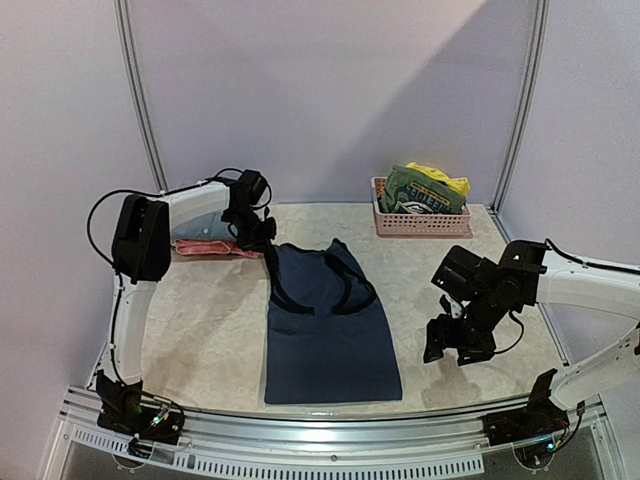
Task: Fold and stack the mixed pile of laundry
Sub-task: Fold the 2/3-rectangle-folded tank top at the center of the board.
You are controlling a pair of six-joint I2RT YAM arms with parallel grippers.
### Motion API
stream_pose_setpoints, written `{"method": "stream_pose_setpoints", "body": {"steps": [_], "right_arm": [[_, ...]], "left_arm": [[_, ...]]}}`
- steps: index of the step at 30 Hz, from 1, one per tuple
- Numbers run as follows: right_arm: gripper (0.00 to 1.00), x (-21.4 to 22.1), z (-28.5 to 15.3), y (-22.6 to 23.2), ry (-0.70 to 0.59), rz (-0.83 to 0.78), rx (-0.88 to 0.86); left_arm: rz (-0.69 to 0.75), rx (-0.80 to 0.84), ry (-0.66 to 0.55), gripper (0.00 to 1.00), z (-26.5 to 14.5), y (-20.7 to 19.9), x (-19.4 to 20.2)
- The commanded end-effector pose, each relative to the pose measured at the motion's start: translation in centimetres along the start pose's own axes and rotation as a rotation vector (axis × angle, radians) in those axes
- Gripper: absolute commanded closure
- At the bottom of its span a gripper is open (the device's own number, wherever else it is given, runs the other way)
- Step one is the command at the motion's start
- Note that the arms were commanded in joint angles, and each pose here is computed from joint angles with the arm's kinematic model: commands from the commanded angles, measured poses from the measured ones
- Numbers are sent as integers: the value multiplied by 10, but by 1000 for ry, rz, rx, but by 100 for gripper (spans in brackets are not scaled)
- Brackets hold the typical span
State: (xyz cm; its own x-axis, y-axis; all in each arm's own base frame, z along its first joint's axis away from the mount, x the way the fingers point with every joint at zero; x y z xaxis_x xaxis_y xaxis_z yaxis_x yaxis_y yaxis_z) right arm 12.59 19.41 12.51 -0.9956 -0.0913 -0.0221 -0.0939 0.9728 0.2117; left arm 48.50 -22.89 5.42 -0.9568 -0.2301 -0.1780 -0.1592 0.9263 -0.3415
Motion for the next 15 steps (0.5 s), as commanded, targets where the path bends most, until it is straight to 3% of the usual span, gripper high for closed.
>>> {"method": "stream_pose_setpoints", "body": {"steps": [1, 15], "right_arm": [[24, -2, 1, 0, -10, -22, 9], [25, -2, 3, 1, 0, -43, 14]], "left_arm": [[6, -25, -70, 100, -33, -31, -1], [-58, -21, -38, 100, 21, -72, 13]]}}
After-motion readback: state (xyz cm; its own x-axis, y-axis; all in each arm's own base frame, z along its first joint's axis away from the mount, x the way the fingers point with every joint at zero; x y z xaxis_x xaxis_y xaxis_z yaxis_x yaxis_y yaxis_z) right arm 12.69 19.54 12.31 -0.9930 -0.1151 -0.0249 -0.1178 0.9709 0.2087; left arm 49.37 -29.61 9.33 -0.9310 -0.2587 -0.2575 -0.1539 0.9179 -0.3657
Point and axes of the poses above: each gripper's point midway between its finger pads, its own z axis out along the fingers, its own y axis along the line the jaws close on, x = y × z, the point moved 2 cm from there along -z, back along the fingers, and after that the axes turned 9 degrees about -z, right-handed, at the moved point
